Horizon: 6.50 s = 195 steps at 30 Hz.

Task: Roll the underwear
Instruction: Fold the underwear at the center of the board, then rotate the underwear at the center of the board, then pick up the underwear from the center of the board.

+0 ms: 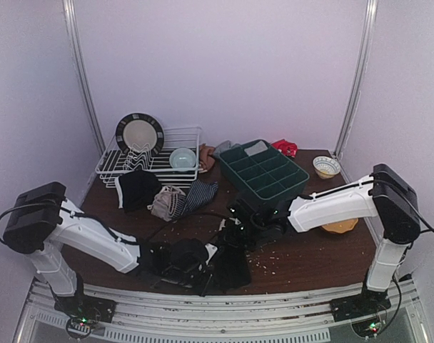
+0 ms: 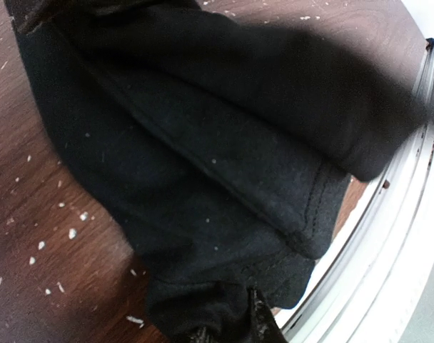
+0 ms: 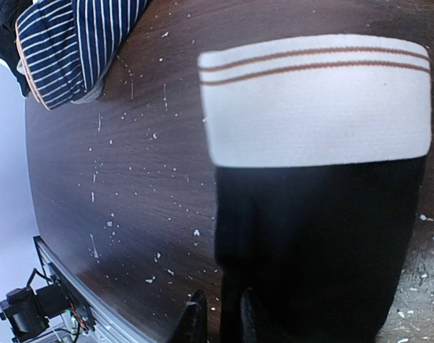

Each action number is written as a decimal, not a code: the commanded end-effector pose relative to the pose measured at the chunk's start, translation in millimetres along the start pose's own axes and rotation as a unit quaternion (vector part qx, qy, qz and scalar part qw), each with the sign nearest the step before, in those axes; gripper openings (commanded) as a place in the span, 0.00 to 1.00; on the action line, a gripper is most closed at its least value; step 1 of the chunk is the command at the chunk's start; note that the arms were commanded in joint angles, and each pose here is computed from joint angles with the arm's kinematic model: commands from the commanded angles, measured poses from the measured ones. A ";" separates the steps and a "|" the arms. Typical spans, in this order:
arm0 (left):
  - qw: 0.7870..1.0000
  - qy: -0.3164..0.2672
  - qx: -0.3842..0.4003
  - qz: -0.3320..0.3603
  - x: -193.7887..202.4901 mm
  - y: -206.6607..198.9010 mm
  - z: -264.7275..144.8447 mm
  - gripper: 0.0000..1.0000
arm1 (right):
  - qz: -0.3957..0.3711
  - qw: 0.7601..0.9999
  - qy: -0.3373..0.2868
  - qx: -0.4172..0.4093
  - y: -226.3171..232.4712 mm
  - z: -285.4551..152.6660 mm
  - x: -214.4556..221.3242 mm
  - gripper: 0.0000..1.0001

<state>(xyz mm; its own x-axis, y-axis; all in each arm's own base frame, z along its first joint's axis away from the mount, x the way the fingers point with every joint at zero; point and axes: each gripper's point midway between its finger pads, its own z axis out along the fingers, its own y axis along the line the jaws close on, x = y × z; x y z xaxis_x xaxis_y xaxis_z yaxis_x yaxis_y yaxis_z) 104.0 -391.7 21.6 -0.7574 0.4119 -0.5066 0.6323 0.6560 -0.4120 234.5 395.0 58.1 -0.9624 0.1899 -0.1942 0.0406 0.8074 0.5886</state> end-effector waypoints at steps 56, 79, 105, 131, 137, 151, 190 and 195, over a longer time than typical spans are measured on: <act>0.992 -0.085 0.006 0.089 -221.1 16.8 -8.1 0.07 | -0.297 0.953 -0.053 0.025 -31.7 -58.4 105.9 0.32; 0.999 -0.029 -0.045 -0.010 -148.7 113.0 35.8 0.00 | -0.293 0.936 -0.061 0.184 -111.9 -39.4 77.4 0.28; 0.997 -0.060 -0.050 0.026 -175.3 94.0 -28.8 0.49 | -0.390 0.915 -0.016 0.099 -29.1 -32.4 144.7 0.36; 0.997 -0.052 -0.023 -0.048 -69.4 73.7 -3.4 0.00 | -0.278 0.929 -0.063 0.236 -141.5 -42.2 21.3 0.37; 0.995 -0.067 -0.055 -0.043 -52.4 46.1 -6.5 0.00 | -0.294 0.927 -0.066 0.225 -124.4 -45.8 -0.4 0.40; 0.976 -0.161 -0.141 -0.048 -53.7 71.4 -115.0 0.58 | -0.478 0.870 -0.094 0.074 -26.5 -110.9 60.0 0.54; 0.975 -0.142 -0.153 -0.077 -11.7 99.3 -125.0 0.59 | -0.582 0.791 0.066 0.175 -61.6 -17.7 130.8 0.36; 0.975 -0.140 -0.158 -0.068 -10.4 101.3 -124.4 0.59 | -0.559 0.817 0.073 0.123 -54.1 -23.6 142.4 0.12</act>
<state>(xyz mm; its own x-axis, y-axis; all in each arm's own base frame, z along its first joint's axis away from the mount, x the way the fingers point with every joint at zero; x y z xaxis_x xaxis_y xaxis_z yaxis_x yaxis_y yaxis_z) 155.0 -246.0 77.8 -0.7388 0.1545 -0.6560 0.4026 0.8818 -0.2458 97.6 373.4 18.9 -0.4095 -0.8223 -0.3951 -0.8542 0.4977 -0.1504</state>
